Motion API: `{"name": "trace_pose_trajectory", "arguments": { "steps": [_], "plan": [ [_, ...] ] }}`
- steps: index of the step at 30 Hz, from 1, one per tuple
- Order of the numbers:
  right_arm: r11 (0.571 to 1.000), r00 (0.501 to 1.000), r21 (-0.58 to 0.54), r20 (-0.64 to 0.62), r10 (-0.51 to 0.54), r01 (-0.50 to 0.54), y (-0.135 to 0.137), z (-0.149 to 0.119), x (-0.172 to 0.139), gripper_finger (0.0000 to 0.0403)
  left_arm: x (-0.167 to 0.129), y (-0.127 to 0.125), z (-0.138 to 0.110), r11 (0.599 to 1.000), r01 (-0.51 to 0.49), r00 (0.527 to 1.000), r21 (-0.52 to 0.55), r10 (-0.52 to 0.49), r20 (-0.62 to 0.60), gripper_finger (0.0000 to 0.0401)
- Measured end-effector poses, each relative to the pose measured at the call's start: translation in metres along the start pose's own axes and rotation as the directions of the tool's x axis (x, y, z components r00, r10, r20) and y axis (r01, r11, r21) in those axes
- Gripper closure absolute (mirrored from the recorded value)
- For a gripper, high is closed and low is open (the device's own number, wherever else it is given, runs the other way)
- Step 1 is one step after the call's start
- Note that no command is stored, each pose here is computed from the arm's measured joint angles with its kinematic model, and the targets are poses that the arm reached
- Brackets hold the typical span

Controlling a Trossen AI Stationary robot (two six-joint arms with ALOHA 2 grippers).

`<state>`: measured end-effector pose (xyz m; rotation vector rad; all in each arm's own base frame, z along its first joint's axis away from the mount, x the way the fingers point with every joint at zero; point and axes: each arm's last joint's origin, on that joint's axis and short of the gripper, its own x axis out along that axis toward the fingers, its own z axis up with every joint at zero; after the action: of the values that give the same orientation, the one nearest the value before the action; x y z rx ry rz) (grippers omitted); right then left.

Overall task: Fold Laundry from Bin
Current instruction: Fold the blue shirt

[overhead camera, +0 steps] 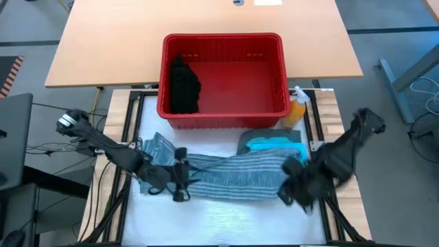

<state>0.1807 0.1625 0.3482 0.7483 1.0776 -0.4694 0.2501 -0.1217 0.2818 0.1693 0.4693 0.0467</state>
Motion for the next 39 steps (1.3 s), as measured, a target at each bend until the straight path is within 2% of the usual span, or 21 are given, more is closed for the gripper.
{"name": "trace_pose_trajectory", "arguments": {
  "steps": [3,6,9,12,16,22,26,33,36,39],
  "plan": [
    [0.987,0.995,0.123,-0.019,-0.098,0.1,0.007,-0.037,0.014,0.0203,0.019,-0.01,-0.005,0.996,-0.007,1.0,0.09,0.007,-0.005,0.0259],
    [0.948,0.976,0.238,-0.002,-0.219,0.213,0.009,-0.063,0.03,0.0203,0.039,-0.017,-0.014,0.986,-0.006,0.999,0.166,0.012,-0.033,0.0259],
    [0.91,0.95,0.293,0.023,-0.312,0.292,0.013,-0.076,0.049,0.0203,0.059,-0.027,-0.027,0.967,0.026,0.997,0.255,-0.008,-0.072,0.0259],
    [0.89,0.933,0.312,0.03,-0.359,0.333,0.019,-0.074,0.065,0.0203,0.073,-0.035,-0.032,0.961,0.024,0.999,0.277,-0.01,-0.051,0.0259],
    [0.87,0.92,0.353,0.061,-0.388,0.344,0.023,-0.061,0.08,0.0203,0.079,-0.038,-0.029,0.97,0.017,1.0,0.242,-0.019,0.005,0.0259],
    [0.836,0.896,0.384,0.048,-0.442,0.392,0.02,-0.048,0.082,0.0205,0.08,-0.037,-0.026,0.991,0.008,0.999,0.134,-0.013,0.035,0.0259],
    [0.824,0.881,0.38,0.048,-0.471,0.42,0.017,-0.047,0.08,0.0222,0.077,-0.041,-0.027,0.997,0.016,0.999,0.074,-0.019,0.033,0.0259],
    [0.79,0.853,0.368,-0.014,-0.522,0.49,0.01,-0.05,0.088,0.0282,0.072,-0.049,-0.027,1.0,-0.021,0.999,-0.01,0.022,0.045,0.0259],
    [0.808,0.854,0.315,-0.02,-0.519,0.498,0.007,-0.054,0.096,0.0318,0.069,-0.053,-0.027,0.998,-0.035,0.998,-0.058,0.038,0.054,0.0259],
    [0.814,0.847,0.273,-0.001,-0.532,0.512,0.004,-0.056,0.095,0.0372,0.067,-0.057,-0.028,0.995,-0.025,0.998,-0.095,0.031,0.056,0.0259]
  ]
}}
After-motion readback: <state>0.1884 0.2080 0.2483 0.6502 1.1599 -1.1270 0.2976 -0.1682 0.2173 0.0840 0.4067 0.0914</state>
